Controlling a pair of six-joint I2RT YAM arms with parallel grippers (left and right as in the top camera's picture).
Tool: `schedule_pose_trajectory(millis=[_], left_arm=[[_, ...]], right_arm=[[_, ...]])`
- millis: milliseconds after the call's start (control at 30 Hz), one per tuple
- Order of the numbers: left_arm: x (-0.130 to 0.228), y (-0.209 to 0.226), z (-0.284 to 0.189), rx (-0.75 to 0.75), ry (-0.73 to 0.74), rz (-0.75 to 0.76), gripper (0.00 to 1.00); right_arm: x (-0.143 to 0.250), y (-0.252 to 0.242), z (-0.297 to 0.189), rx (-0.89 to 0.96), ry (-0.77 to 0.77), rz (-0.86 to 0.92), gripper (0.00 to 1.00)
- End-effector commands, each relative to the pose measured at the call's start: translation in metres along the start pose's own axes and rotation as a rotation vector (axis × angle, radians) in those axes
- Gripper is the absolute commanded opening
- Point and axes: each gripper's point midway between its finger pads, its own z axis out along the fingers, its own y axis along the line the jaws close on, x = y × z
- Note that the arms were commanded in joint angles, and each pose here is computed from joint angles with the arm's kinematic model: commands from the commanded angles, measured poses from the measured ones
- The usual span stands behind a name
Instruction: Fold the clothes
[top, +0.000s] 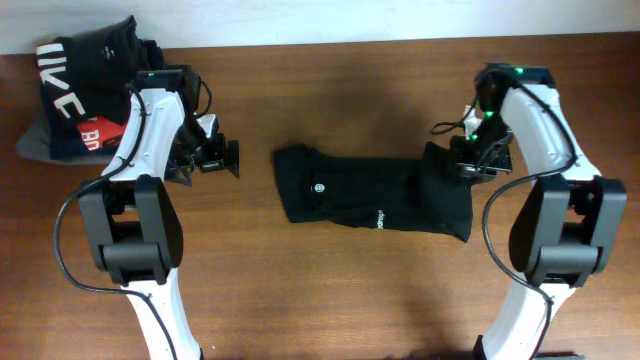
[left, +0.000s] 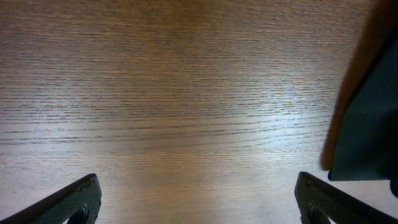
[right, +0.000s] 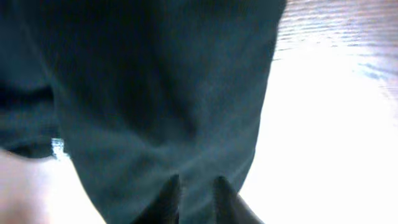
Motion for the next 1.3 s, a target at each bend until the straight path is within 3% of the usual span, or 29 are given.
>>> schedule_pose_trajectory(millis=[0, 633, 1067, 1267], left_arm=[[0.0, -0.001, -0.007, 0.013, -0.019, 0.002, 0.99], [0.001, -0.004, -0.007, 0.029, -0.017, 0.002, 0.99], [0.002, -0.004, -0.007, 0.028, -0.013, 0.002, 0.99], [0.001, -0.004, -0.007, 0.029, -0.016, 0.002, 0.99]], right_arm=[[0.006, 0.019, 0.0, -0.11, 0.012, -0.04, 0.06], [0.047, 0.076, 0.079, -0.242, 0.144, -0.131, 0.04], [-0.011, 0.066, -0.035, -0.281, -0.132, -0.148, 0.04], [-0.023, 0.046, -0.03, -0.323, -0.16, -0.13, 0.04]])
